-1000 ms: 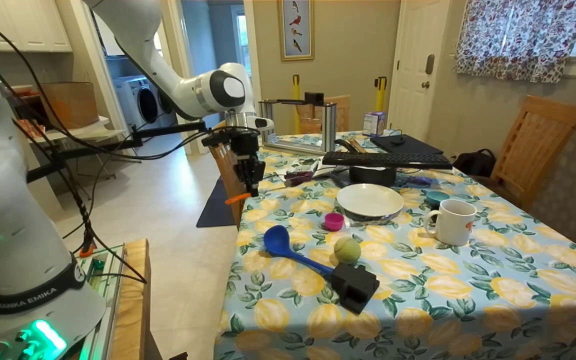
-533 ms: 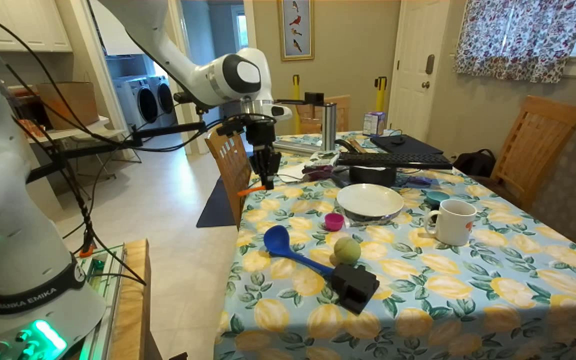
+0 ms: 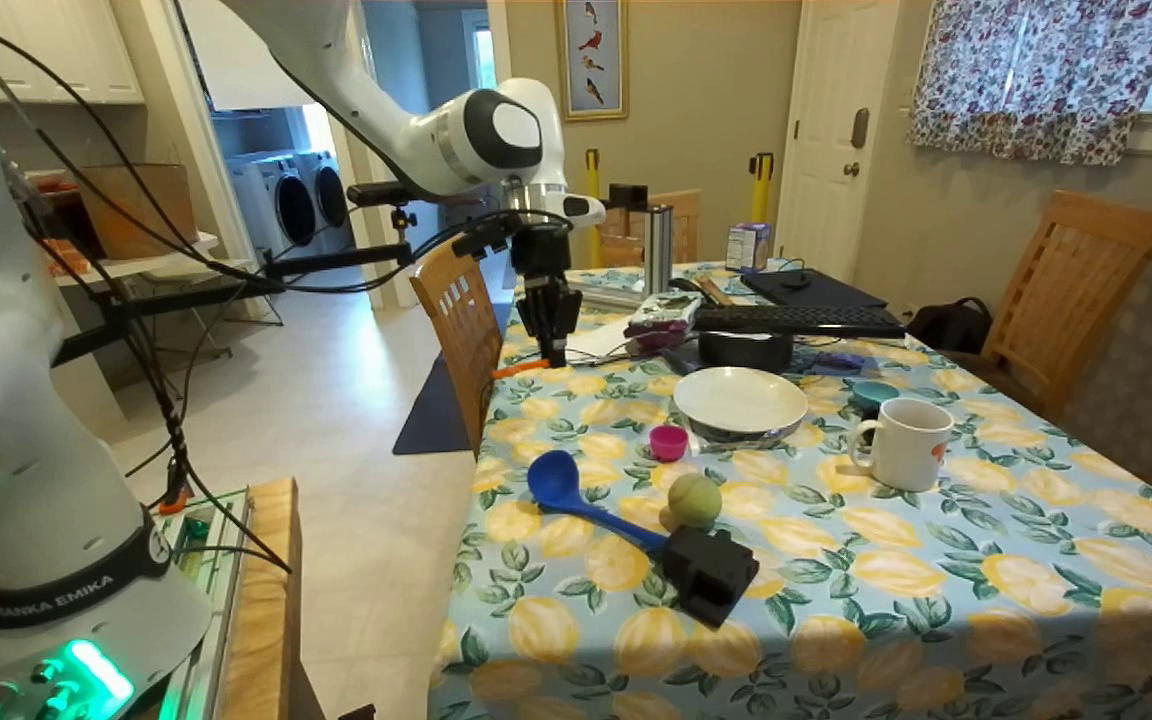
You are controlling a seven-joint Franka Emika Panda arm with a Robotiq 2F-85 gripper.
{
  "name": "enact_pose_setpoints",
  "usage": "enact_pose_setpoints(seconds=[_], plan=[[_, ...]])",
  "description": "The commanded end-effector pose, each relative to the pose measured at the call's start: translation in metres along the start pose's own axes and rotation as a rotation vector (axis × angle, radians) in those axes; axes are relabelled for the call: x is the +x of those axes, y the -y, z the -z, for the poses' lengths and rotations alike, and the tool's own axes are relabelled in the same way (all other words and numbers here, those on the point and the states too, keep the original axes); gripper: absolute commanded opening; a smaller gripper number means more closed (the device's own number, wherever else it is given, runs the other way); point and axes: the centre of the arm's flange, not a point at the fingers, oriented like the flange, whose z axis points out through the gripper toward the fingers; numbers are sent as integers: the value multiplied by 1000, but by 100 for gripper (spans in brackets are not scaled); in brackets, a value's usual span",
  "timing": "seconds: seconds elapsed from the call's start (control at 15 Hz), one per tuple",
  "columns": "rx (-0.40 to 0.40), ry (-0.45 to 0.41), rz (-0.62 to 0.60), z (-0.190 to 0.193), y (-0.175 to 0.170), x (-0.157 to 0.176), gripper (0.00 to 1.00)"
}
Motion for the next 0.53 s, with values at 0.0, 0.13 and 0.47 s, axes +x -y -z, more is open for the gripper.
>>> enact_pose_setpoints(seconds=[0.0, 0.13, 0.47], plan=[[0, 0, 0, 0, 0, 0, 5], [19, 6, 27, -5, 1, 8, 5], [28, 27, 75, -13, -2, 37, 5]])
